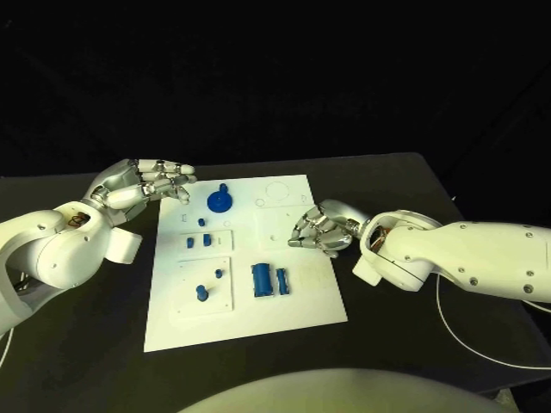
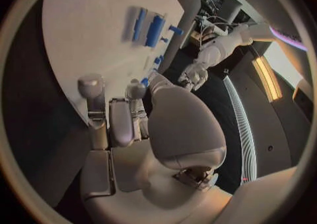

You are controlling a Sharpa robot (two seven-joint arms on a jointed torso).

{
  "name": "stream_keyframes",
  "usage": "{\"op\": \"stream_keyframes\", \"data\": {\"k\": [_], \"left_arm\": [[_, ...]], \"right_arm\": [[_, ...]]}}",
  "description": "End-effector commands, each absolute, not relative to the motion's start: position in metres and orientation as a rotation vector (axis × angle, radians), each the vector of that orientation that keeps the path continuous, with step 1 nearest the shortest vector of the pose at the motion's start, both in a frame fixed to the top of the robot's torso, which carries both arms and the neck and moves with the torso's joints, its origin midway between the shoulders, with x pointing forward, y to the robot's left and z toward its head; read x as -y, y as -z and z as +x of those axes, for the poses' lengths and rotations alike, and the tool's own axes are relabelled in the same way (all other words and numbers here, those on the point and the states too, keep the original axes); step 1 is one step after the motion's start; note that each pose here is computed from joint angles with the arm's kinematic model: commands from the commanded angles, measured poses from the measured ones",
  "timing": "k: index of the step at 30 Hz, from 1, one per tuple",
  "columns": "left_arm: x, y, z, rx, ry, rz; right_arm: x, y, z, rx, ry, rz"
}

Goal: Assemble the parts on the task board

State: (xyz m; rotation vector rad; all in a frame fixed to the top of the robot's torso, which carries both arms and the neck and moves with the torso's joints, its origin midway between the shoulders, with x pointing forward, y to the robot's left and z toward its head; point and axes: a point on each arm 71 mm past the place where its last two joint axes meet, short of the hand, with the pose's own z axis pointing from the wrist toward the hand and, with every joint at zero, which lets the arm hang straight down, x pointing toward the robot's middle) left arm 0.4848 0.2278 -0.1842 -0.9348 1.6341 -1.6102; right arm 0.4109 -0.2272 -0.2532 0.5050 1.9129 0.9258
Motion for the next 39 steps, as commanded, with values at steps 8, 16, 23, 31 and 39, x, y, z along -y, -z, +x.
{"op": "stream_keyframes", "data": {"k": [8, 16, 23, 31, 39], "left_arm": [[-0.236, 0.194, 0.493, -1.445, 1.6, -1.083], [-0.24, 0.205, 0.503, -1.341, 1.541, -1.157], [-0.241, 0.218, 0.512, -1.305, 1.484, -1.2], [-0.237, 0.227, 0.516, -1.348, 1.467, -1.201], [-0.229, 0.228, 0.508, -1.326, 1.429, -1.206]], "right_arm": [[0.254, 0.248, 0.464, -1.606, -1.237, 0.93], [0.262, 0.254, 0.493, -1.518, -1.273, 1.01], [0.262, 0.264, 0.509, -1.487, -1.276, 1.021], [0.266, 0.277, 0.514, -1.499, -1.193, 1.029], [0.251, 0.269, 0.507, -1.441, -1.208, 1.061]]}}
